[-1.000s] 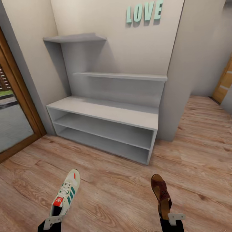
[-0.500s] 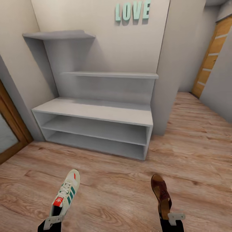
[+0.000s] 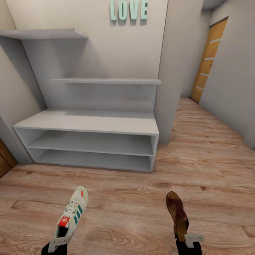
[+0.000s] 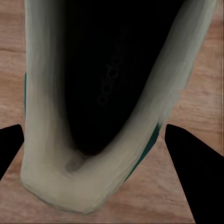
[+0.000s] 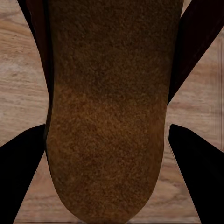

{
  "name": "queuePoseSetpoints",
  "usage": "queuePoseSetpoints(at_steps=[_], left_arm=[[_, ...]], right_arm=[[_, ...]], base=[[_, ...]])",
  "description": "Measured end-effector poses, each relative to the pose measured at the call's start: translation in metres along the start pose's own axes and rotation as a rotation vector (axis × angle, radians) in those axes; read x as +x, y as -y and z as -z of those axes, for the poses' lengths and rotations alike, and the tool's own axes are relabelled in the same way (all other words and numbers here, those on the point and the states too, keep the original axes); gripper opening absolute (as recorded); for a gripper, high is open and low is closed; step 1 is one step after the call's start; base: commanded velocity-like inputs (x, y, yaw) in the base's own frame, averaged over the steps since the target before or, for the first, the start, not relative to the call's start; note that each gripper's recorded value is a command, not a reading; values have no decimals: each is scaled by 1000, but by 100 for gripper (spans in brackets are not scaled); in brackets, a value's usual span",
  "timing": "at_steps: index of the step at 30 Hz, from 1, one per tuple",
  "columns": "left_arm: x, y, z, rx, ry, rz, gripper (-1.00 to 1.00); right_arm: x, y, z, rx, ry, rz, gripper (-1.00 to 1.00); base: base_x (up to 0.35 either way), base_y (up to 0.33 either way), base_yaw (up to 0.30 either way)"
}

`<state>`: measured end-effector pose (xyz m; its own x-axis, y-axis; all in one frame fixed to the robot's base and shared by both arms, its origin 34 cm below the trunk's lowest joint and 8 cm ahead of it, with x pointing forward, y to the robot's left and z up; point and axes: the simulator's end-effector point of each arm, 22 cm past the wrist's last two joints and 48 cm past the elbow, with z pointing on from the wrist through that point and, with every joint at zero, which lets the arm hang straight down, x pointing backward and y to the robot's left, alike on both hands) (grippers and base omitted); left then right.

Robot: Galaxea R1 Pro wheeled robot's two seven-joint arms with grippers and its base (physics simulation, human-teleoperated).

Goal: Pick up the two gym shoes and the two sandals from the corridor floor and place them onto the hallstand (shoe rack) in the corridor, making sure they are on the rack and not on the floor. Arrange them so the two gym shoes are next to each other and the two sandals are next to each other.

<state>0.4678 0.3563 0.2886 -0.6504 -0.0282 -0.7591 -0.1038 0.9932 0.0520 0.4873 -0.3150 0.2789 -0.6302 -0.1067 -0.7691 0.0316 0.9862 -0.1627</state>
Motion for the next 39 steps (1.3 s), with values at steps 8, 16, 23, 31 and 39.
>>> queuePoseSetpoints(at_steps=[8,16,23,31,39], left_arm=[[2,0,0,0,-5,-1,-100],[3,0,0,0,-7,-1,-100],[4,1,0,2,-8,-2,-100],[4,2,-1,4,-13,-4,-100],[-18,17,-17,18,-17,12,-100]], right_arm=[[2,0,0,0,-5,0,-100],[3,2,-1,1,-6,2,-100],[3,5,-1,3,-6,7,-100],[2,3,-1,3,-3,3,-100],[2,20,-2,35,-3,-11,-100]], base=[[0,6,-261],[0,0,-69],[0,0,-2],[0,0,0],[0,0,0]])
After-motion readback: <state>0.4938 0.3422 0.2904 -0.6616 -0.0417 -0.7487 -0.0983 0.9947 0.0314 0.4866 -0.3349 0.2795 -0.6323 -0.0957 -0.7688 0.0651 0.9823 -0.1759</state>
